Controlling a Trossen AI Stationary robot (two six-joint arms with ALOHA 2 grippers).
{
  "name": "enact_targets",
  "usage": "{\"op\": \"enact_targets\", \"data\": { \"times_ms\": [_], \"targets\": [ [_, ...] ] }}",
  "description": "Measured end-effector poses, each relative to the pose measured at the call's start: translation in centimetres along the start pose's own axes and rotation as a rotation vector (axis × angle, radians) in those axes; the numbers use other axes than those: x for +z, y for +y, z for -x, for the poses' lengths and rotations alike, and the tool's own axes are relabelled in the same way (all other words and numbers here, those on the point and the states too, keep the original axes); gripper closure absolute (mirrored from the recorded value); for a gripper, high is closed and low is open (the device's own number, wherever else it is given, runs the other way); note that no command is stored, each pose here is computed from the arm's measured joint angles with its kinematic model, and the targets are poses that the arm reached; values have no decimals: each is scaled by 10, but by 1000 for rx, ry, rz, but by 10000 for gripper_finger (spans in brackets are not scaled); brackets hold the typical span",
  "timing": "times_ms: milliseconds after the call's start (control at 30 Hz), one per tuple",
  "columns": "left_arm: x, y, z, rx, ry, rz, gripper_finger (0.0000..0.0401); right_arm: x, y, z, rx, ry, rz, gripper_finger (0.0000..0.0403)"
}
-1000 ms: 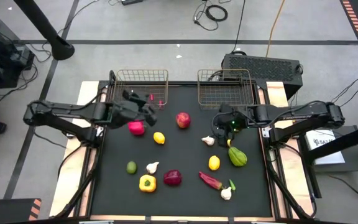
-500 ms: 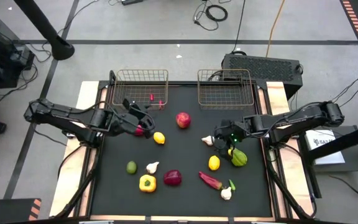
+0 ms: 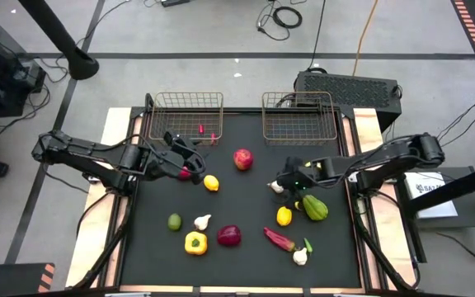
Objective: Sort produce into baskets
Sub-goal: Put the top right garlic into the left wire basket
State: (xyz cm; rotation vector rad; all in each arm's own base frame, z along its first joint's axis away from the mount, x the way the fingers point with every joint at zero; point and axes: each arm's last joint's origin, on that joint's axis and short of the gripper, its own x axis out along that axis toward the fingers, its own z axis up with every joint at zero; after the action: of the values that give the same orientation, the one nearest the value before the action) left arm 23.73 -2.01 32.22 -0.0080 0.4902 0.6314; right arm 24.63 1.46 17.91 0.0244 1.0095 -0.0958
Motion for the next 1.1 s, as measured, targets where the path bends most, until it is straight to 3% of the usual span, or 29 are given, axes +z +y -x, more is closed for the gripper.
{"op": "enact_targets", "data": {
  "times_ms": [400,900,1100],
  "targets": [
    [-3,-4,-5,6,18,-31,169,-5,-16,-39,-43,104,-11,51],
    [-3,-5,-7,7,20,-51,169,-6,-20,-42,-51,116,-94,53],
    [-3,-5,-7,8,20,-50,169,-7,-18,-41,1,127,-97,116]
  ]
}}
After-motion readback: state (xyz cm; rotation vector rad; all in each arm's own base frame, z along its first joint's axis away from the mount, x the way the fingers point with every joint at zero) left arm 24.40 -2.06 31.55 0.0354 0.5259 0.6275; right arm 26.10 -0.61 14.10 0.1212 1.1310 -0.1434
